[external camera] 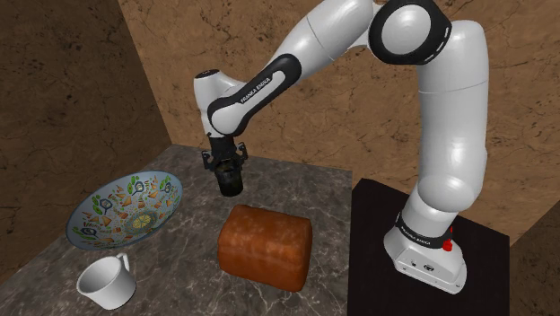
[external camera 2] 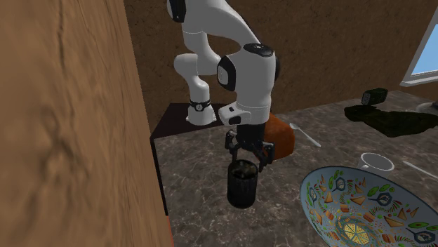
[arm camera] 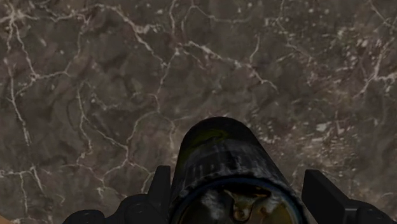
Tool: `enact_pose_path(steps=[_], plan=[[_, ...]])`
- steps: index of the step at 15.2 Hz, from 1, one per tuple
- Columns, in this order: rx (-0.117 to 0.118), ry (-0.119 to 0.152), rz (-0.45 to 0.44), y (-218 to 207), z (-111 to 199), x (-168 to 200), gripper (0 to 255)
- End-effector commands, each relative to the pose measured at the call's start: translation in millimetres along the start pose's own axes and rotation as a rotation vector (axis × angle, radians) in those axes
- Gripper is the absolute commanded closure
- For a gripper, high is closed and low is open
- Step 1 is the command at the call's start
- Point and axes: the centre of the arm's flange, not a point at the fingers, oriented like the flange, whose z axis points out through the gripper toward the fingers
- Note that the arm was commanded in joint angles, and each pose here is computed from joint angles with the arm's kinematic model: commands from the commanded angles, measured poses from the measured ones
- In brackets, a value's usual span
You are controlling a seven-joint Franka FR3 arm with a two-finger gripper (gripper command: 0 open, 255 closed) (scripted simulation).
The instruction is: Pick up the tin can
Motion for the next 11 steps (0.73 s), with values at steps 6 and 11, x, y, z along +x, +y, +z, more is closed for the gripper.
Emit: enact_pose_path(steps=[6,11], plan=[[-0.001,-0.001,0.001,-0.1,-19.8,0.3,255],[-0.001,-0.001,0.001,0.0,-46.2,0.3,255]])
